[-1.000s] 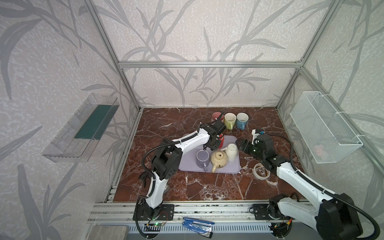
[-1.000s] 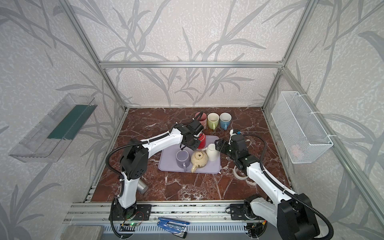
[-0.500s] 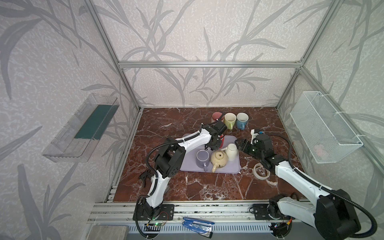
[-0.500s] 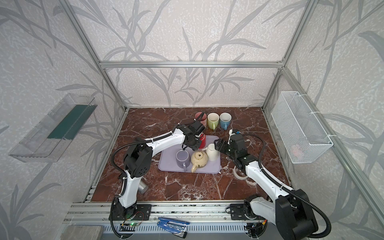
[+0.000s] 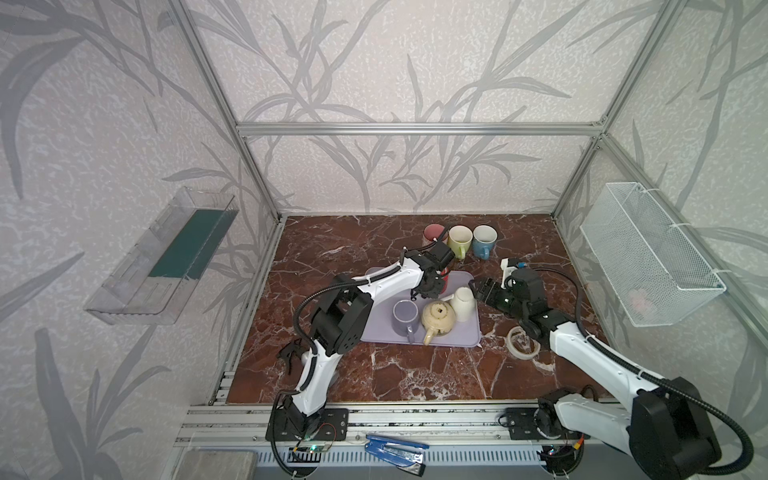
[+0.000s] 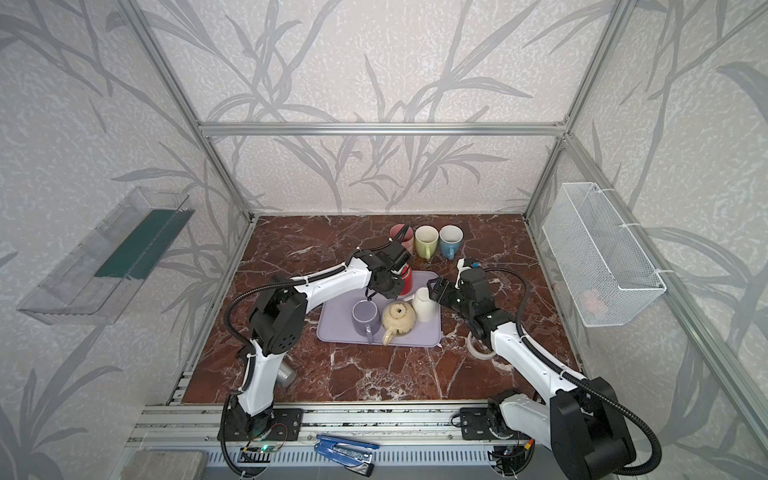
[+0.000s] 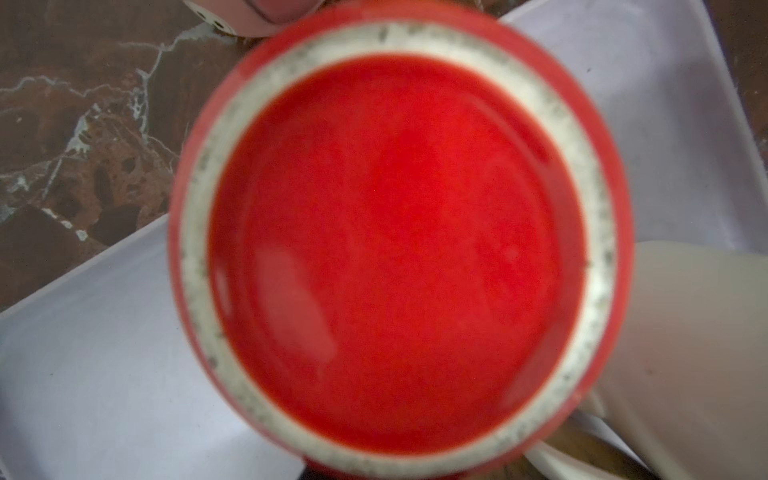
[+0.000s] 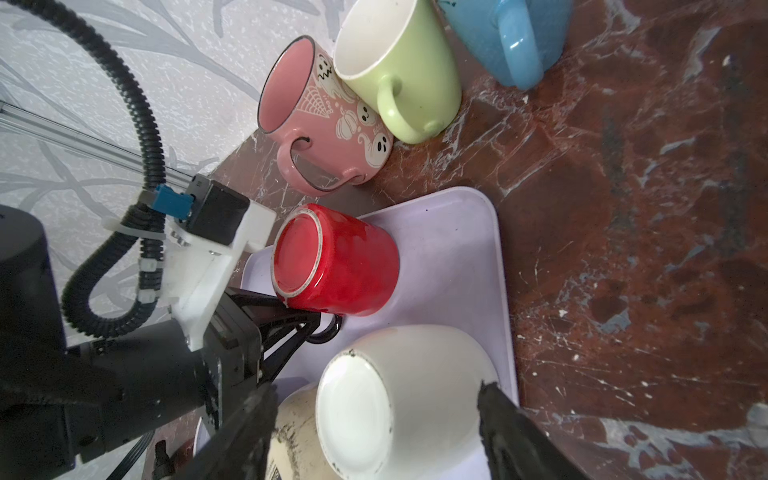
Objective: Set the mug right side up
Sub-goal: 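Grasp the red mug's base with the left gripper and lift it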
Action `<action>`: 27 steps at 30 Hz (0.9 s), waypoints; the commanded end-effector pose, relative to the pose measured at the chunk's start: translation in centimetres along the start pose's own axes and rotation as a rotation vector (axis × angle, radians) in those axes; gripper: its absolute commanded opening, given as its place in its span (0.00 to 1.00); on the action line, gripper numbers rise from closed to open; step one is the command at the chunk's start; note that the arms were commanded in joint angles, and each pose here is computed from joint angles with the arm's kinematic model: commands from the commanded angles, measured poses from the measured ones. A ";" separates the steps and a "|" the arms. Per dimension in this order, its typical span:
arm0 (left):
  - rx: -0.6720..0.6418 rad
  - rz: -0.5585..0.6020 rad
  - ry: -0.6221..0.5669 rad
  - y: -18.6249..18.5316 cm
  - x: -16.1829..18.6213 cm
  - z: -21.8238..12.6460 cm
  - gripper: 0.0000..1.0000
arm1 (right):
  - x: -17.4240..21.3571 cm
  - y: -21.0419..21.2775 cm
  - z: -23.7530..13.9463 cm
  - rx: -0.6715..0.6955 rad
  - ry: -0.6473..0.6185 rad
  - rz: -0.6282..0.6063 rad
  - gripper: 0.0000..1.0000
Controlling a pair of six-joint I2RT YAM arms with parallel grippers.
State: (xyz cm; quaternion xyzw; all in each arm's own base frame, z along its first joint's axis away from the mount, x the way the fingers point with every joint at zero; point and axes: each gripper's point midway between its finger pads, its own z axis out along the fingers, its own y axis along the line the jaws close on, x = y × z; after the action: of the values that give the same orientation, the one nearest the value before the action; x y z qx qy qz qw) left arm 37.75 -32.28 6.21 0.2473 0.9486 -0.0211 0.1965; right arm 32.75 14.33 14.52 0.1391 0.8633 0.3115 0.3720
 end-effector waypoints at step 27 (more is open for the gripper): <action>0.031 -0.005 -0.170 0.5 -2.3 -7.0 0.00 | 0.7 1.5 0.8 -0.127 0.009 -0.051 0.76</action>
State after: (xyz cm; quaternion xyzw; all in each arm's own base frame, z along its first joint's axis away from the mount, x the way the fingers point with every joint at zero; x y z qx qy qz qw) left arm 36.76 -31.52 8.66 0.2493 0.9434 -0.0351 0.2160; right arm 32.79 15.73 14.22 0.1083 0.8540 0.3458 0.3733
